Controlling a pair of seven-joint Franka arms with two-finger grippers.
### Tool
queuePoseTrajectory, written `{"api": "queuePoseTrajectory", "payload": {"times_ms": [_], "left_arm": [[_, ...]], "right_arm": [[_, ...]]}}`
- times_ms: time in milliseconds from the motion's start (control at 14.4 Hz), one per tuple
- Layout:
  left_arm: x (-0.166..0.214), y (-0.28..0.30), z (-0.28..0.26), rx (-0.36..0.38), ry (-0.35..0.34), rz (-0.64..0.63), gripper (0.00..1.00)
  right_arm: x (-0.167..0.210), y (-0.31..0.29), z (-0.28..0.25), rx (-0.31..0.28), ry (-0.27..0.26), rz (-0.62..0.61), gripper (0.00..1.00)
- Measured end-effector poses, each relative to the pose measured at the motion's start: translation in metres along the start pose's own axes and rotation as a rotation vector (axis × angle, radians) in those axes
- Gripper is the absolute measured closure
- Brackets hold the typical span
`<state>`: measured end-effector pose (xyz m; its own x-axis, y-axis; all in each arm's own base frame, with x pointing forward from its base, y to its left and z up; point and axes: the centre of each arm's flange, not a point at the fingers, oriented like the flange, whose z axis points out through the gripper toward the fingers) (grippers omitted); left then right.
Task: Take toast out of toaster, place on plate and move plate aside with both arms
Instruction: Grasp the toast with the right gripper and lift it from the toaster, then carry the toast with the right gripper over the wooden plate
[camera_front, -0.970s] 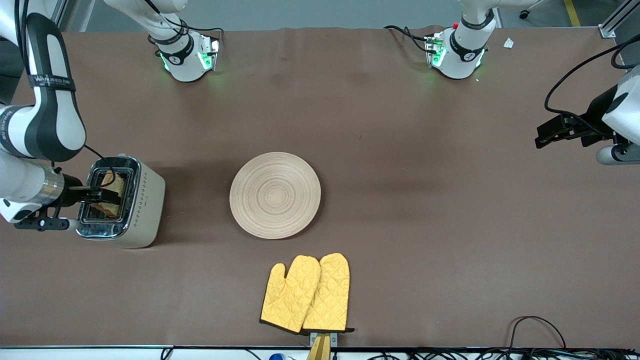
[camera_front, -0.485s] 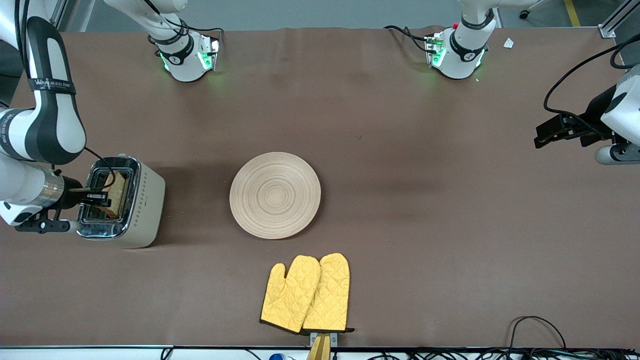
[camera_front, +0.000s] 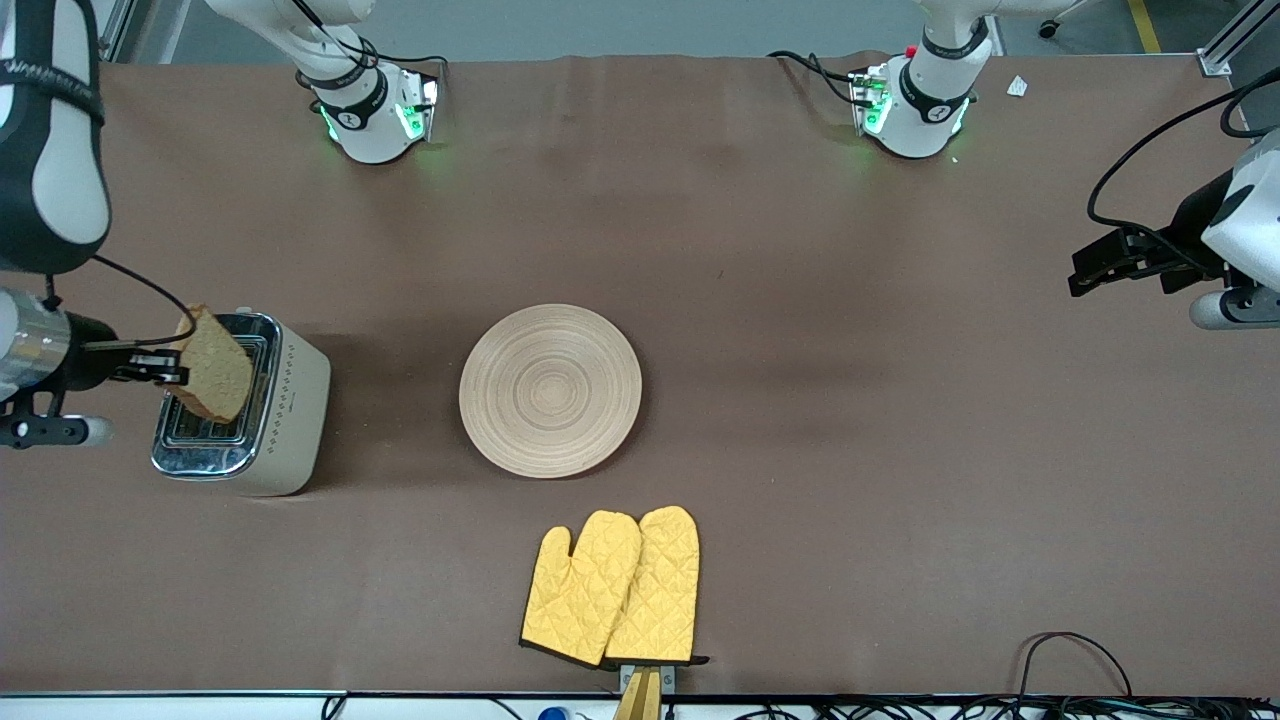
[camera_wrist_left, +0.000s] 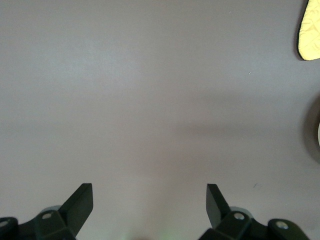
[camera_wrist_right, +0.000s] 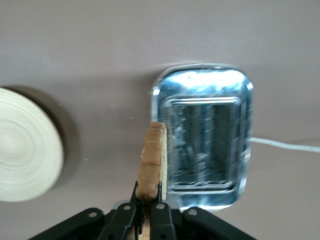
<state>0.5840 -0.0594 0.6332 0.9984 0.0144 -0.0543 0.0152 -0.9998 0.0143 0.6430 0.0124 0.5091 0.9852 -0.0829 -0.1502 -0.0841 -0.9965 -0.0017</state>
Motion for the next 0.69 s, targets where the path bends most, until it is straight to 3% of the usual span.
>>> {"api": "queuePoseTrajectory", "payload": {"times_ms": [346, 693], "left_arm": [[0.000, -0.001, 0.000, 0.000, 0.000, -0.001, 0.00], [0.000, -0.002, 0.000, 0.000, -0.001, -0.003, 0.00]], "right_arm": [[-0.012, -0.189, 0.066, -0.044, 0.009, 0.229, 0.92], [-0.008, -0.270, 0.170, -0.090, -0.013, 0.342, 0.92]]}}
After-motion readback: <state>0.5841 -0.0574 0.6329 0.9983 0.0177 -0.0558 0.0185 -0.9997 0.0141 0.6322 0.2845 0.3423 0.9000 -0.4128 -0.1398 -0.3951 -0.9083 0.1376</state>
